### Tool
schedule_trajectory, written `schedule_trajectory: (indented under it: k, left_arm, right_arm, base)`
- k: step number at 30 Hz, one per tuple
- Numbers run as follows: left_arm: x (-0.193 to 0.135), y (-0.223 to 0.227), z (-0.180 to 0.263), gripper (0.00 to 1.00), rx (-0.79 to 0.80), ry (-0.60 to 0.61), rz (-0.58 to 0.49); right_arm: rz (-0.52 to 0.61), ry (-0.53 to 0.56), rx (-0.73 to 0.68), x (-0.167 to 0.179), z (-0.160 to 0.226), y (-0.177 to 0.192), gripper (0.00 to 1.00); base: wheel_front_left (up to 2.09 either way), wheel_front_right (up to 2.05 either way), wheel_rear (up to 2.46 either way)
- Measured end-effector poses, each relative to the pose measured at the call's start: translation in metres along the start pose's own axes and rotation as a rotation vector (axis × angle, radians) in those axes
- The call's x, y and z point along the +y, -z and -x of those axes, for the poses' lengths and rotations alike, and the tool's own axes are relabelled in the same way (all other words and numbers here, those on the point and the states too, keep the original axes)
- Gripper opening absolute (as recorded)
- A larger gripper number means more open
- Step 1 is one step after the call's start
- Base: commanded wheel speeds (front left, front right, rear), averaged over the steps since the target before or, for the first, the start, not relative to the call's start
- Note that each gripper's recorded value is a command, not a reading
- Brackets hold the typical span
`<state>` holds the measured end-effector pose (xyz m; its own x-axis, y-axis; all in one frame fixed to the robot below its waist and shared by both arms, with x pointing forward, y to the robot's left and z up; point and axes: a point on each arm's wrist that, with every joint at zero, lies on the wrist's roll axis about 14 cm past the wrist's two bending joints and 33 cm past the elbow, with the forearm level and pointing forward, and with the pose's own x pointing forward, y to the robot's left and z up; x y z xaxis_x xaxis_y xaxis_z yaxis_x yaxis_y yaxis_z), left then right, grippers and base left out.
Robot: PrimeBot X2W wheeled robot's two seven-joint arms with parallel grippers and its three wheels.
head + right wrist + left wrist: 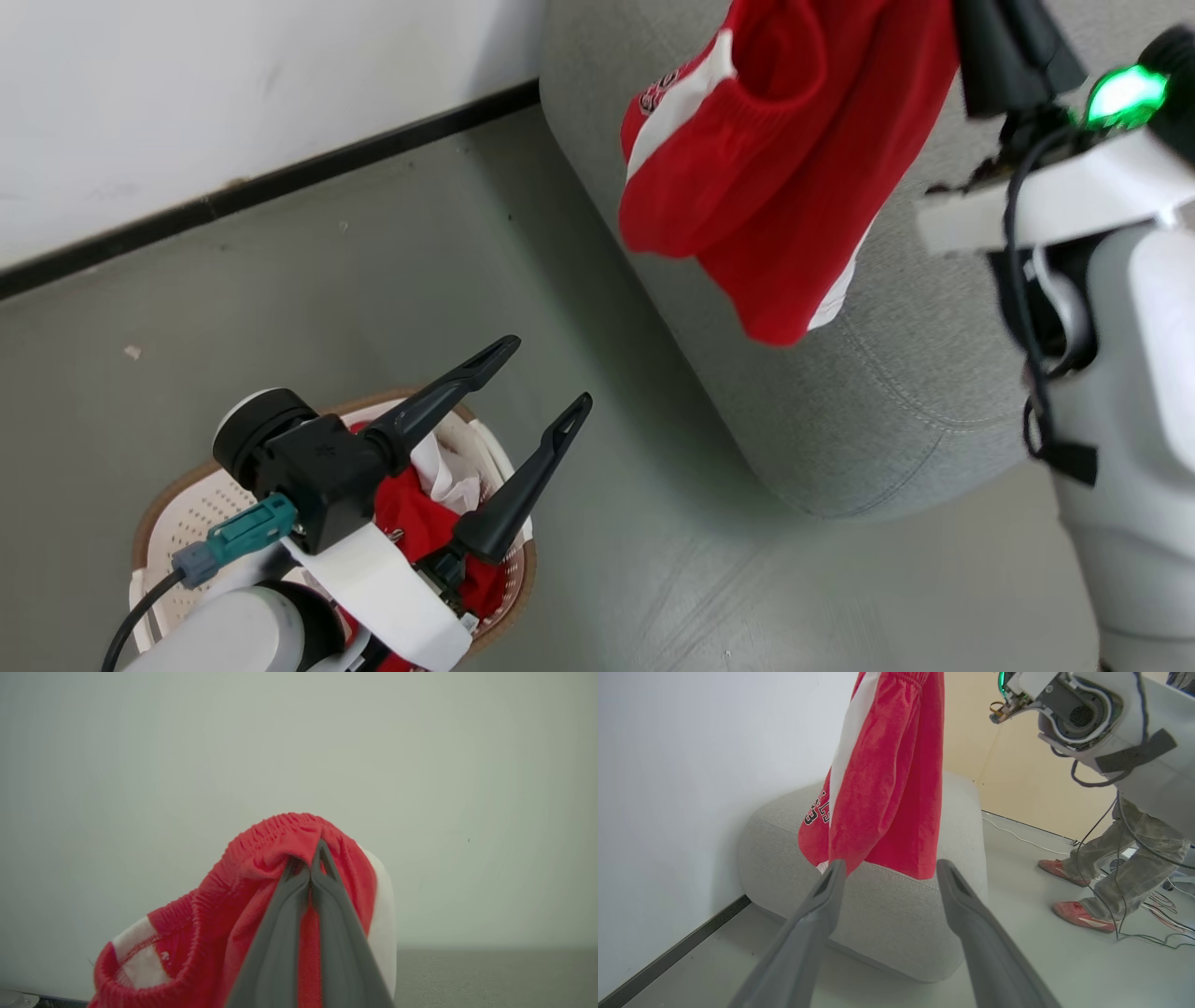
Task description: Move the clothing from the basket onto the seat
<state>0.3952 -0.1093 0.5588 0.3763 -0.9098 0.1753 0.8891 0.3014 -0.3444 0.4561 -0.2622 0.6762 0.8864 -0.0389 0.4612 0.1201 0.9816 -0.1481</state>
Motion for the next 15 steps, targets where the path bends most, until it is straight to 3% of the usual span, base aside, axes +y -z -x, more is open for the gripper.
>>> schedule_trajectory:
  k: [9,15]
  left_arm:
    - [0.022,0.014,0.013,1.00,0.025,-0.031,0.038]
    - [0.042,0.025,0.023,1.00,0.045,-0.063,0.057]
  right_arm:
    - [0.028,0.027,0.061,-0.019,-0.045,0.028,0.00]
    - [0.111,0.063,0.063,-0.045,-0.074,0.032,0.00]
  base:
    - [0.00,0.00,0.00]
    - [0.00,0.00,0.00]
